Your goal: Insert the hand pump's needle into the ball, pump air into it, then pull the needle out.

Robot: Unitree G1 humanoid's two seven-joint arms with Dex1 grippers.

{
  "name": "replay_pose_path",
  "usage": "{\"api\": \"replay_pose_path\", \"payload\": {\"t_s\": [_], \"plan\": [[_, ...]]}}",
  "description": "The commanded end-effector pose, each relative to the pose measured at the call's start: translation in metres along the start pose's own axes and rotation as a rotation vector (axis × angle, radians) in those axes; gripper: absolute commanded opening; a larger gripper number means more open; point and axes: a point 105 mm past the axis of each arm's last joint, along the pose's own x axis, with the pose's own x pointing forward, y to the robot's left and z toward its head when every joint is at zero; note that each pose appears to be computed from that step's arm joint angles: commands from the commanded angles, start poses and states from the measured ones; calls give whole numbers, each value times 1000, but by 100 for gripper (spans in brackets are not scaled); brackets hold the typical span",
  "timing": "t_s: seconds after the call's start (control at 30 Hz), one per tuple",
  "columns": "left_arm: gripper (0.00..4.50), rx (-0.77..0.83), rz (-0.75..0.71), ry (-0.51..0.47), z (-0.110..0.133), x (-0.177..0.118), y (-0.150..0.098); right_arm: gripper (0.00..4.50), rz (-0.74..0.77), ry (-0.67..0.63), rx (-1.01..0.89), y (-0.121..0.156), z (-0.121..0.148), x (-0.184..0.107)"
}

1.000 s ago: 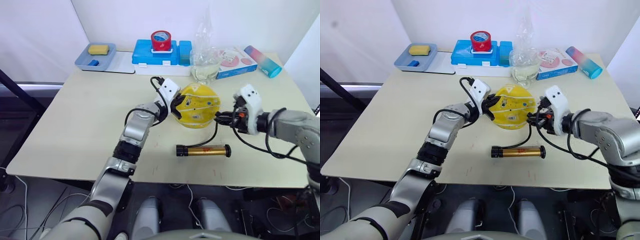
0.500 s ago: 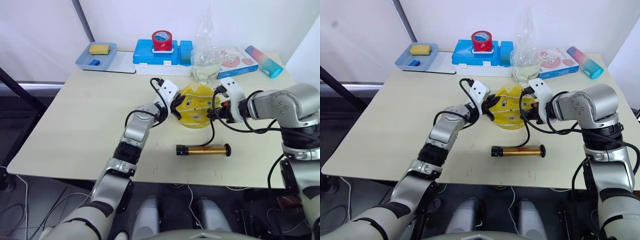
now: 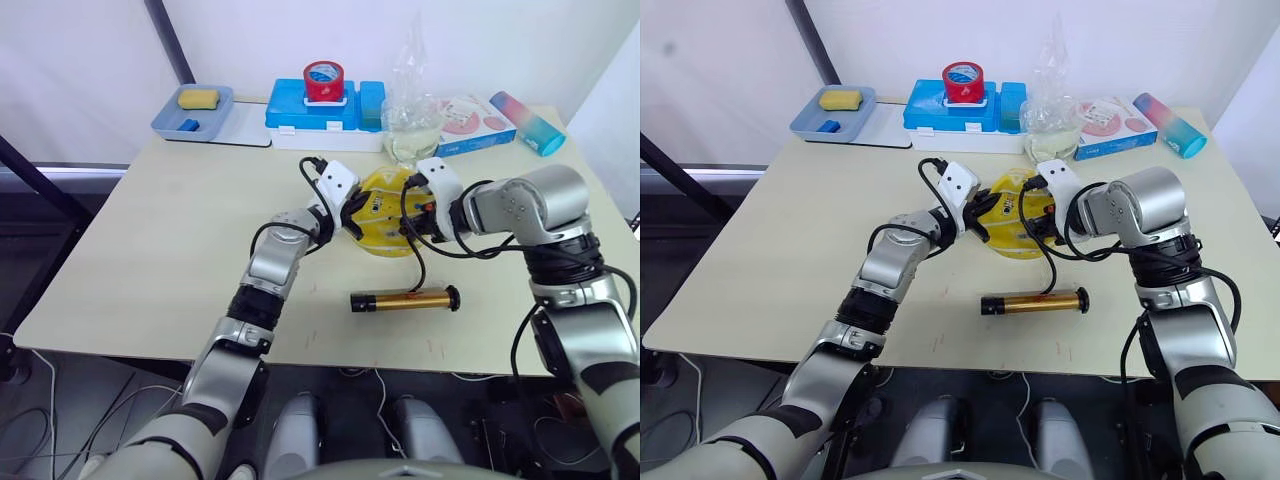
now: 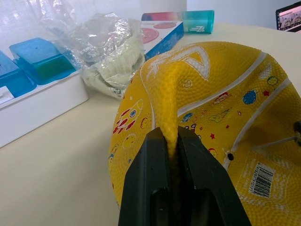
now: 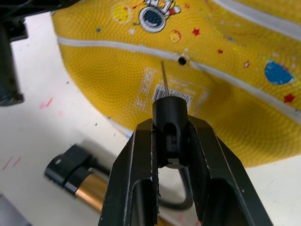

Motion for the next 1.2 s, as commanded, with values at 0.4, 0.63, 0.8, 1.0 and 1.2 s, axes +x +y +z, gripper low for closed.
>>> {"api": "replay_pose_path", "payload": {"t_s": [0.4,0.63,0.8,1.0,1.2], "plan": [[2,-13,10,-25,6,0,-3,31,-65,12,-9,-10,-3,12],[2,-28,9,-21,2,0,-3,31,-42,33,-46,-5,-9,15],[2,-39,11,-15,-1,-1,-3,31,-50,43,-53,-6,-13,16],[2,-48,16,-5,-4,-1,-2,31,-79,45,-24,-13,-15,15],[2,-61,23,0,-7,-2,0,31,-93,46,-11,-17,-18,14]]}}
